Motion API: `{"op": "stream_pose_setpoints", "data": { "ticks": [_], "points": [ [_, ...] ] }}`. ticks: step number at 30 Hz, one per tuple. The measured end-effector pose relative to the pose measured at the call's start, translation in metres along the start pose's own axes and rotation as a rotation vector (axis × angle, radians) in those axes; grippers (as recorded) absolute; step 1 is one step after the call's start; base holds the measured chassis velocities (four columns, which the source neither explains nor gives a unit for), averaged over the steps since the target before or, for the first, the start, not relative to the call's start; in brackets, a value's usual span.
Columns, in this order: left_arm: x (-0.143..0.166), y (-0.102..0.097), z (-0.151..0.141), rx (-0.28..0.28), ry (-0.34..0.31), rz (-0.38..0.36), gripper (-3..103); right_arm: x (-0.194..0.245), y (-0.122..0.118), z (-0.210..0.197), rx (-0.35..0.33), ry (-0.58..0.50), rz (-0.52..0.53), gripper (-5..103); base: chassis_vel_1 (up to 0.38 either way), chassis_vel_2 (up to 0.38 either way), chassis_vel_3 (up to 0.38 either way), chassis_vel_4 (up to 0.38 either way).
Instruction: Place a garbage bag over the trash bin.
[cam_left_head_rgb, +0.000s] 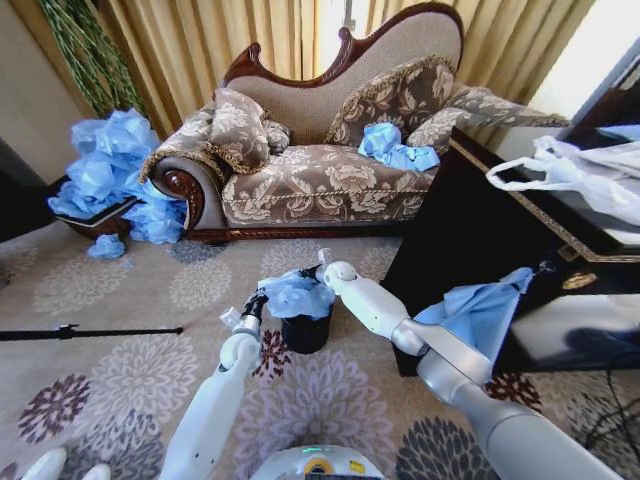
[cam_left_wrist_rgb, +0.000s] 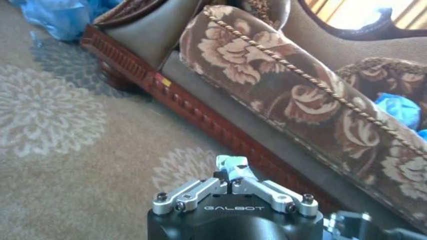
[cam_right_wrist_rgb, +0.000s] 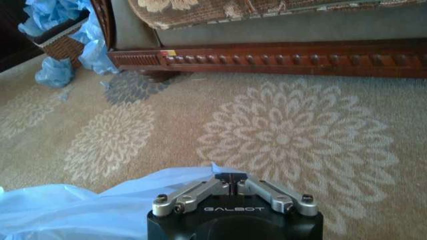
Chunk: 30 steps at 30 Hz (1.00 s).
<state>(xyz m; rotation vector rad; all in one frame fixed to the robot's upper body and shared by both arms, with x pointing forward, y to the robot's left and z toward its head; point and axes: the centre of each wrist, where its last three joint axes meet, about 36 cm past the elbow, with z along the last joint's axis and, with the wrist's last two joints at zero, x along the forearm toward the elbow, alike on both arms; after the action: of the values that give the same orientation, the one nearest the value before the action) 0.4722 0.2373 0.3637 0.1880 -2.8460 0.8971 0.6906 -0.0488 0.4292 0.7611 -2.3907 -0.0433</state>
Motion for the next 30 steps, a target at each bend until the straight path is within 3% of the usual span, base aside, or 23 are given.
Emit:
{"op": "stream_pose_setpoints", "data": {
  "ticks": [11, 15, 17, 20, 30],
  "points": [
    [-0.011, 0.0, -0.011, 0.01, 0.062, -0.084, 0, -0.013, -0.02, 0.012, -0.001, -0.033, 0.057, 0, 0.0, 0.0, 0.0, 0.0],
    [-0.014, 0.009, -0.007, 0.033, 0.092, -0.126, 0, -0.015, -0.035, 0.022, 0.08, -0.011, 0.068, 0, 0.0, 0.0, 0.0, 0.0],
    [-0.014, 0.017, -0.001, 0.055, 0.113, -0.136, 0, -0.014, -0.051, 0.032, 0.179, 0.006, 0.06, 0, 0.0, 0.0, 0.0, 0.0],
    [-0.012, 0.023, 0.006, 0.06, 0.124, -0.132, 0, -0.012, -0.058, 0.034, 0.222, 0.016, 0.044, 0, 0.0, 0.0, 0.0, 0.0],
    [-0.01, 0.03, 0.015, 0.053, 0.137, -0.127, 0, -0.004, -0.057, 0.014, 0.25, 0.045, 0.004, 0, 0.0, 0.0, 0.0, 0.0]
  ]
}}
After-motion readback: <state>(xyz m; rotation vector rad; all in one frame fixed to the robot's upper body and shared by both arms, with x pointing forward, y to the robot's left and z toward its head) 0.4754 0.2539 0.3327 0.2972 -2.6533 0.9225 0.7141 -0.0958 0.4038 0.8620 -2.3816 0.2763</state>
